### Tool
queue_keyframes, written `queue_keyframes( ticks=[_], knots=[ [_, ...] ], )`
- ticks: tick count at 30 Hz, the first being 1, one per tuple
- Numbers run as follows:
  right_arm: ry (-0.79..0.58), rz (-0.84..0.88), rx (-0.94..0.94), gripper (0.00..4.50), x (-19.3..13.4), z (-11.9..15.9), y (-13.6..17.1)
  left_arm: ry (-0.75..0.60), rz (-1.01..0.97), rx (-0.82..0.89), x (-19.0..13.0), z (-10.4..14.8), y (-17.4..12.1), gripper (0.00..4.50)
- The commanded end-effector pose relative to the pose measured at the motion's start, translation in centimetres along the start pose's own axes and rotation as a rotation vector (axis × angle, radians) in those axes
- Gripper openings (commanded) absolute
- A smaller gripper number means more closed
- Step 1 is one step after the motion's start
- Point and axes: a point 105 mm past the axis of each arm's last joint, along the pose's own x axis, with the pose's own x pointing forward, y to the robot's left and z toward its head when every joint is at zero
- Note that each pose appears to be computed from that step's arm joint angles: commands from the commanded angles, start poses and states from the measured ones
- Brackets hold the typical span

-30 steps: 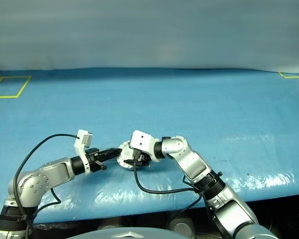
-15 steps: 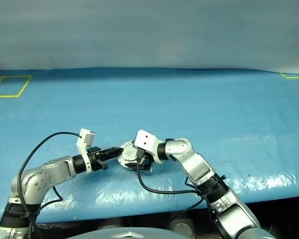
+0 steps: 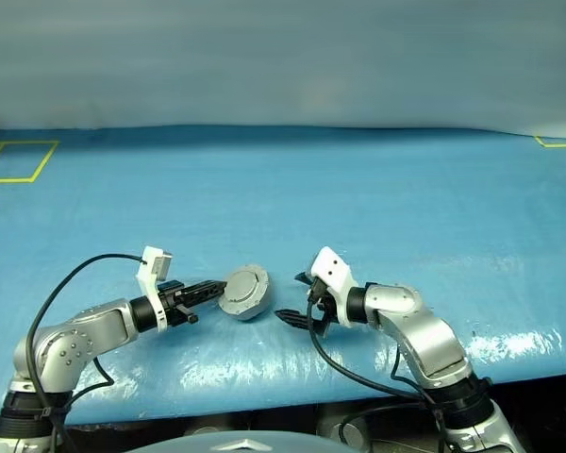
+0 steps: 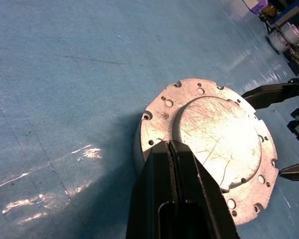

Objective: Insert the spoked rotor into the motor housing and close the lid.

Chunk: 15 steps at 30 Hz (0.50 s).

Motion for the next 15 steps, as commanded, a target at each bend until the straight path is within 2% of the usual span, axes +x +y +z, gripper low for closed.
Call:
queue_keyframes(
  ticks=[1, 10, 15],
  knots=[
    [-0.085, 0.01, 0.191, 4.49, -0.6, 0.9, 1.0, 0.063, 0.006, -0.03, 0.4, -1.7, 0.1, 0.0],
    [-0.179, -0.094, 0.647, 4.49, 1.5, 0.1, 1.4, 0.04, -0.022, -0.009, 0.5, -1.2, -0.5, 0.0],
    [-0.156, -0.12, 0.785, 4.49, 2.7, -0.3, 1.5, 0.038, -0.026, -0.002, 0.5, -1.1, -0.6, 0.0]
  ],
)
